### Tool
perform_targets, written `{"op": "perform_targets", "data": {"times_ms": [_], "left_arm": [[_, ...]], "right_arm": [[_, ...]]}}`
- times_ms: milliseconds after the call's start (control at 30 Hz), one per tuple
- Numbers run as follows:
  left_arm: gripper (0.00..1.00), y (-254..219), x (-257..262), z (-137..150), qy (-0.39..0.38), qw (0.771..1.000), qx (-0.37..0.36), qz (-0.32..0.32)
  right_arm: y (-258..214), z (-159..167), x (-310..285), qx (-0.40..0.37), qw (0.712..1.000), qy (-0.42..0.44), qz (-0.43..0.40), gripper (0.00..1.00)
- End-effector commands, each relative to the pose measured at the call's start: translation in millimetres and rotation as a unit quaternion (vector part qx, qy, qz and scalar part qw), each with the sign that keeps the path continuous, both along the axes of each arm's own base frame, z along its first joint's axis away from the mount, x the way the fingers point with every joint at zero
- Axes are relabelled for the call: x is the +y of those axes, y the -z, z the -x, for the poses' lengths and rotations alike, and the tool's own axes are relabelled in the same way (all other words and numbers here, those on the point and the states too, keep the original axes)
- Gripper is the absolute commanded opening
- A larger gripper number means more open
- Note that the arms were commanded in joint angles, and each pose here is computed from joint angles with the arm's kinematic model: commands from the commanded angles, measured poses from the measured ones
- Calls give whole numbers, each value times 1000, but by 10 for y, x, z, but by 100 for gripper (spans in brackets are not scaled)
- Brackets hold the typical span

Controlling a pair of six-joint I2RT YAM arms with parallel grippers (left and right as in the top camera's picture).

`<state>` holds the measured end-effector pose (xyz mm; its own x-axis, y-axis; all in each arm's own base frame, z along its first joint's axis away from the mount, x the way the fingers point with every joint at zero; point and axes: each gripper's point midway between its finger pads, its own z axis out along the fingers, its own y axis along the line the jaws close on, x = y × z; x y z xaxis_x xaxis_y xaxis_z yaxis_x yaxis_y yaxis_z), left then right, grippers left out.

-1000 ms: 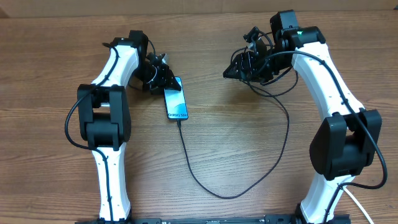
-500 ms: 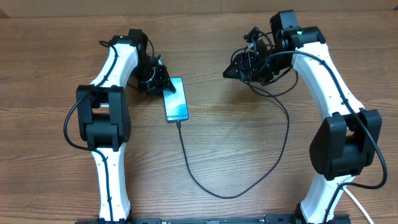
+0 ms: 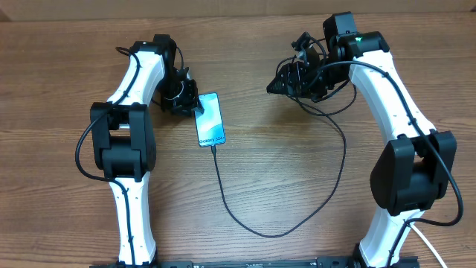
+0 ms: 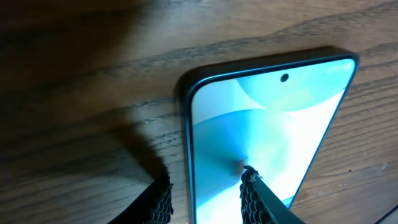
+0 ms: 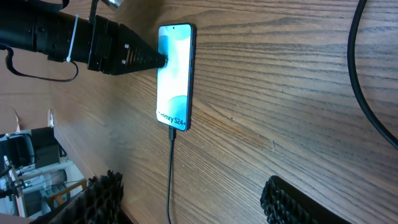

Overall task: Plug charger to phone and switch on socket
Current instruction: 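Release the phone with the left gripper and move the right gripper to the power strip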

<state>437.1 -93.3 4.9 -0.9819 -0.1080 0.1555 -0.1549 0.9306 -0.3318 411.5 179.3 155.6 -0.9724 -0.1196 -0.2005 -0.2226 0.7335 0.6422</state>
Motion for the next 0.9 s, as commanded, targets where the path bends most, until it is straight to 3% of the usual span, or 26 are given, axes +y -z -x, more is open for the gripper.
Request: {"op": "perform_targets", "data": {"times_ms": [0, 233, 467, 533, 667, 867], "left_arm": [[34, 202, 227, 33, 2, 997, 11, -72], [42, -6, 429, -86, 3, 991, -6, -132], [43, -756, 458, -396, -6, 987, -70, -142], [43, -1022, 453, -464, -6, 985, -96, -140], [43, -1619, 447, -533, -12, 978, -157, -135], [46, -2539, 376, -573, -28, 953, -282, -103]], "right_arm": [[-228, -25, 3, -33, 999, 0, 0, 72], [-222, -29, -5, -34, 999, 1, 3, 74], [-329, -96, -114, -47, 999, 14, 5, 87], [-450, -140, -223, -61, 998, 27, 7, 98], [-673, -269, -692, -78, 990, 104, 54, 100], [-772, -383, -1673, -76, 955, 255, 135, 100]]}}
